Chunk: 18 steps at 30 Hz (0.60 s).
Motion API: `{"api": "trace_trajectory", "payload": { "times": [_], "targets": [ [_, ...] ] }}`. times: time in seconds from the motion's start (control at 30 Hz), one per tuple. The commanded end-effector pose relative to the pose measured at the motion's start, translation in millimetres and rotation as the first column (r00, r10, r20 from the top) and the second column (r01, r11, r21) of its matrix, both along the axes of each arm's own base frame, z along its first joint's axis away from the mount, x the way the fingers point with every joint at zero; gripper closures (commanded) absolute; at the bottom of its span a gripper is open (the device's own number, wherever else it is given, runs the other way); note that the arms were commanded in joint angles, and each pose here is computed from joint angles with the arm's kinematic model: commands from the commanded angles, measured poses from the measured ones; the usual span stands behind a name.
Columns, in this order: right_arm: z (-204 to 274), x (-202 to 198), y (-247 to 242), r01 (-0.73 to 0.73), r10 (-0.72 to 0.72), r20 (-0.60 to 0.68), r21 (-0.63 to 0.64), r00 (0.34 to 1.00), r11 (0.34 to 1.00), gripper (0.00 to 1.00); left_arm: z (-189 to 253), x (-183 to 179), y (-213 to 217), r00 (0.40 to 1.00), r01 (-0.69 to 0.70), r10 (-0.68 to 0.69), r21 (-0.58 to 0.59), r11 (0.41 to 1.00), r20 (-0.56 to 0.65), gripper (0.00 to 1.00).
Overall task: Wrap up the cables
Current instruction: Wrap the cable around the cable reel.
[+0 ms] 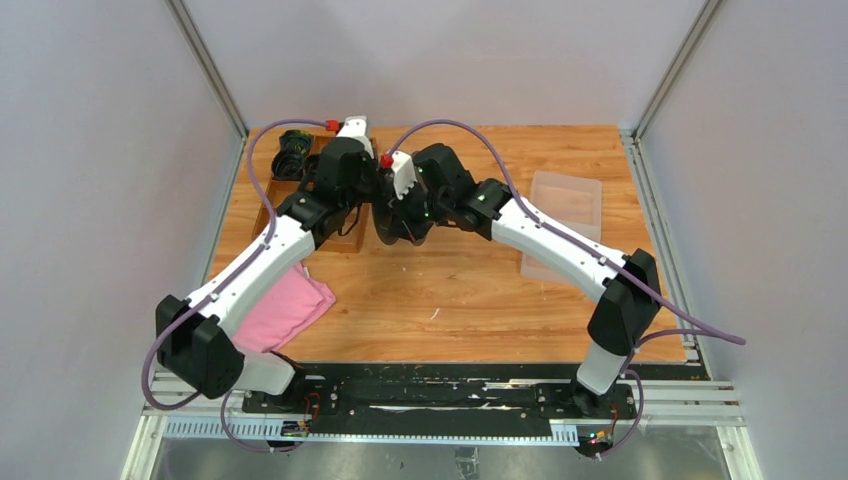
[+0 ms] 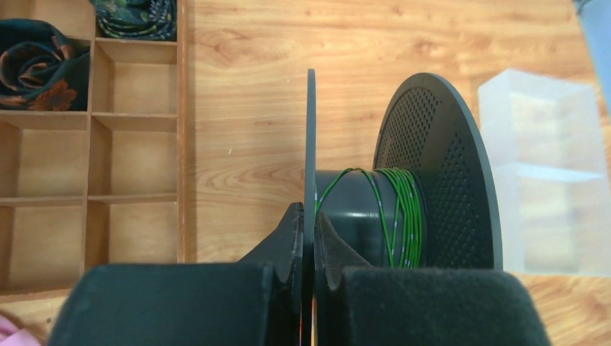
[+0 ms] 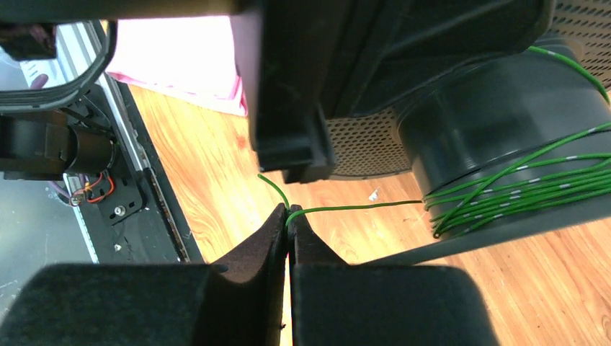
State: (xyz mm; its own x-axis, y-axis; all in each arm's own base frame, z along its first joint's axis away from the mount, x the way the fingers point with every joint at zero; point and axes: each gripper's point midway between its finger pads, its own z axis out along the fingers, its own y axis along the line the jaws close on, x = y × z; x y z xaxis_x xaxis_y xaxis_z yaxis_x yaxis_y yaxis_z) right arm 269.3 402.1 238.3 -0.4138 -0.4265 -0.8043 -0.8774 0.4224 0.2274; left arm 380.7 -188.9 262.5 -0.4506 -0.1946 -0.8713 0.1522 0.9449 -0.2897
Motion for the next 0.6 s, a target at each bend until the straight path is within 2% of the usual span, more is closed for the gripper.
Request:
{"api": "trace_trajectory", "payload": {
  "times": [0.0,0.17,0.57],
  "targets": [
    [18,-1,-6,-0.011,0.008,0.077,0.035,0.997,0.999,0.99,-16,-7,-11,0.989,0.13,-0.118,0.142,0.981,-0.093,1.0],
    [21,5,-15,0.028,-0.029,0.014,0.099,0.999,0.995,0.99,-41,-24,-8,0.958,0.229,-0.18,0.218,0.949,-0.222,1.0],
    [13,9,-15,0.128,-0.048,-0.311,0.243,0.949,0.962,0.99,-38,-62,8,0.913,0.374,-0.272,0.357,0.856,-0.304,1.0]
  ]
}}
